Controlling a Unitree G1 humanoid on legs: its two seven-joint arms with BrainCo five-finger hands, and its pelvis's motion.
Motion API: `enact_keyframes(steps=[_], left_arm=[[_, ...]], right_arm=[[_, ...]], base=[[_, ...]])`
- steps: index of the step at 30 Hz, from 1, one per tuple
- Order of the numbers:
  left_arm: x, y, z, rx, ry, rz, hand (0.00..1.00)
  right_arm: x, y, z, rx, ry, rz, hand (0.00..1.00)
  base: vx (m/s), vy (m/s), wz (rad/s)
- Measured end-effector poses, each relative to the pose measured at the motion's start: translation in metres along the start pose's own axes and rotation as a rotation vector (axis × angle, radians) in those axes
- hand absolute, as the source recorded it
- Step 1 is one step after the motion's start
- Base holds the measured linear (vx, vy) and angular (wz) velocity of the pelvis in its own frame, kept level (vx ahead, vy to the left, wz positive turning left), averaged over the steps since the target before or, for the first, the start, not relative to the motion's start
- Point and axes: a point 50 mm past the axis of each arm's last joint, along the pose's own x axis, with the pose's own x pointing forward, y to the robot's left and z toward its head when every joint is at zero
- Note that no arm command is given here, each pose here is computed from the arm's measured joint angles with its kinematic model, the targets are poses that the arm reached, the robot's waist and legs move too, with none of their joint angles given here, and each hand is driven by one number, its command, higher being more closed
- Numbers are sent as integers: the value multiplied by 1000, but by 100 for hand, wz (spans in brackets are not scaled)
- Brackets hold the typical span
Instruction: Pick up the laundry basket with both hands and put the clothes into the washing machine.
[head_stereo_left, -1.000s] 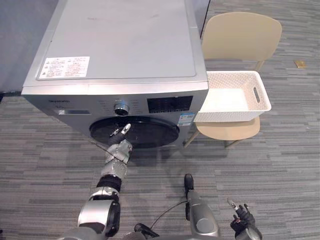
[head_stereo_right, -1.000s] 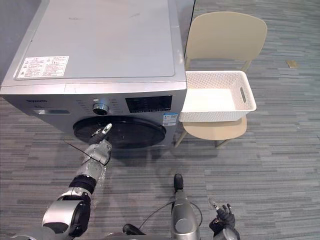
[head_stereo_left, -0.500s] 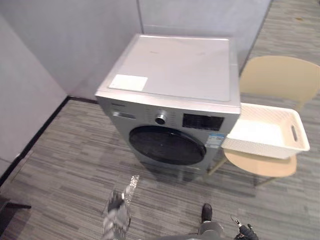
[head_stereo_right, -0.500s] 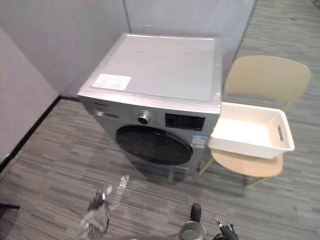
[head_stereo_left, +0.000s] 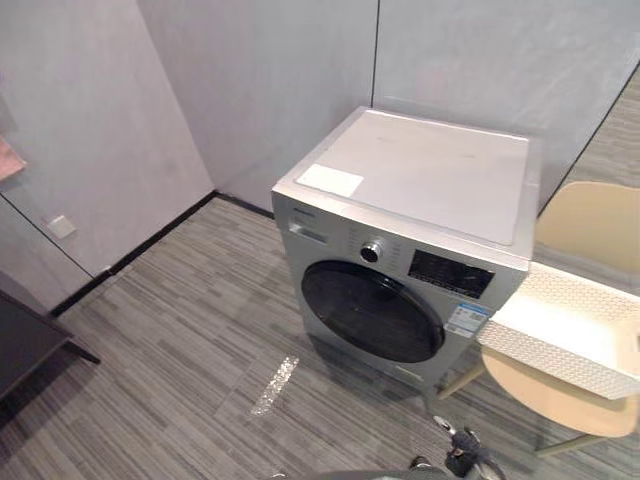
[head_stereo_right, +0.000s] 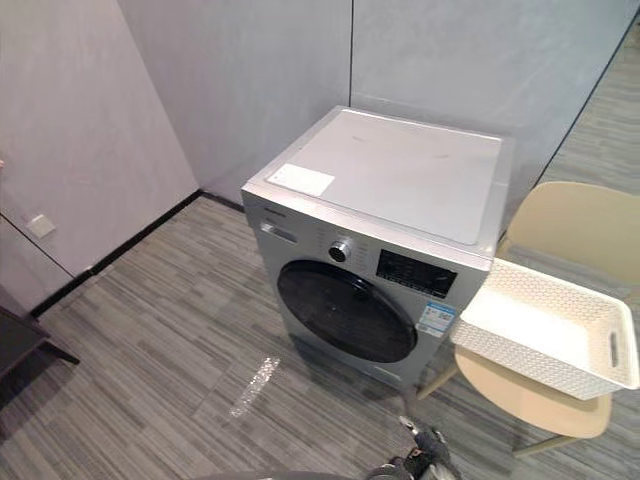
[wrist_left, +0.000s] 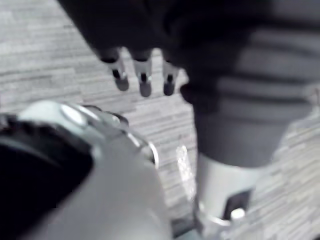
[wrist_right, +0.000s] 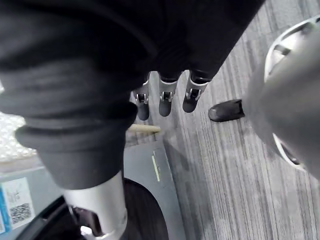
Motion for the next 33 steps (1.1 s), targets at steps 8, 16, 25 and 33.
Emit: enact_keyframes(steps=[8, 16, 25, 33], left_arm=[[1, -25, 19, -75, -78, -67, 0], [0, -4, -4, -73, 26, 12, 0], [3, -1, 12, -1, -28, 1, 0], [3, -4, 25, 51, -88, -24, 0]], right_arm=[[6, -13, 24, -71, -45, -45, 0], [4, -12, 6, 51, 14, -79, 0], [-2, -16, -19, 79, 79, -91, 0], [-5, -22, -24, 75, 86, -99, 0]], base=[[-60, -190, 28], [81, -47, 35], [74, 48, 46], [144, 34, 109]])
